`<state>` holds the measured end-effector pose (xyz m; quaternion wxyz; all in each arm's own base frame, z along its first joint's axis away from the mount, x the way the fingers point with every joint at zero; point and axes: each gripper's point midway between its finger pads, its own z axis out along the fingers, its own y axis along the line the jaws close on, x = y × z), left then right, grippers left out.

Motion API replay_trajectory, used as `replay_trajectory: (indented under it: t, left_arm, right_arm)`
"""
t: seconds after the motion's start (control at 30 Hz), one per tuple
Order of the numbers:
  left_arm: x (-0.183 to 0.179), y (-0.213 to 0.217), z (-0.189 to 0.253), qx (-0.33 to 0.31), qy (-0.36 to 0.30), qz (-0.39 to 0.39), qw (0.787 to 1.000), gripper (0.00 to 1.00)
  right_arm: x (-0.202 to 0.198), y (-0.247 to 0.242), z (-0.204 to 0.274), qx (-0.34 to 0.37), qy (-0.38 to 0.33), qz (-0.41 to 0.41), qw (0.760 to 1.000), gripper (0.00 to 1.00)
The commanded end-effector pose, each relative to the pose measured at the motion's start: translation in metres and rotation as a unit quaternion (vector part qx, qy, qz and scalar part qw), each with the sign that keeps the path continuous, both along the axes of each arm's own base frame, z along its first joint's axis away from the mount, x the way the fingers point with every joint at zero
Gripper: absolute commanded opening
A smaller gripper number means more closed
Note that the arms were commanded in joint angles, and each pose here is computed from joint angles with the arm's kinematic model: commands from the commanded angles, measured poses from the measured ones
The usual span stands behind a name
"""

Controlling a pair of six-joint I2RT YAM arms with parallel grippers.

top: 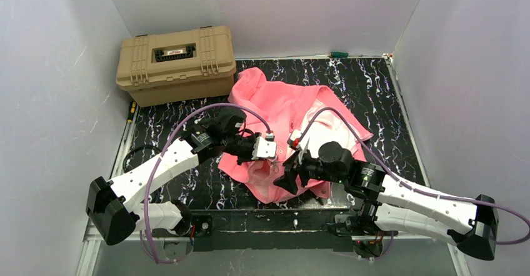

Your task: Zip up the jacket

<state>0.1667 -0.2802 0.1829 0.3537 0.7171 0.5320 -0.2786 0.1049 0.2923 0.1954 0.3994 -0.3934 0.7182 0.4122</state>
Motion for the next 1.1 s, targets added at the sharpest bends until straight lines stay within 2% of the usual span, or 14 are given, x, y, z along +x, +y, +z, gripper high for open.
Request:
replay_trajectory:
  t: [0.0, 0.07, 0.2, 0.6, 0.8, 1.07]
  left_arm:
    - [-0.004, -0.003, 0.012, -0.011, 0.005, -0.003, 1.0, 0.0]
    - [-0.004, -0.002, 0.013, -0.011, 0.004, 0.0, 1.0, 0.0]
    - [-0.004, -0.001, 0.013, -0.011, 0.005, 0.001, 1.0, 0.0]
    - [-0.004, -0.002, 0.015, -0.013, 0.007, 0.004, 1.0, 0.0]
    - [-0.005, 0.0, 0.016, -0.011, 0.004, 0.004, 1.0, 0.0]
    - [-0.006, 0.0, 0.014, -0.011, 0.008, 0.003, 1.0, 0.0]
  right_arm:
    - [0.028, -0.012, 0.007, -0.036, -0.093, -0.084, 0.991, 0.73]
    - [0.029, -0.011, 0.005, -0.04, -0.105, -0.094, 0.989, 0.6]
    - [0.029, -0.005, 0.002, -0.036, -0.129, -0.105, 0.985, 0.51]
    - [0.02, 0.014, 0.0, -0.022, -0.15, -0.121, 0.981, 0.47]
    - [0.027, 0.013, 0.001, -0.017, -0.153, -0.15, 0.977, 0.34]
    - [0.032, 0.007, 0.006, -0.02, -0.146, -0.174, 0.974, 0.25]
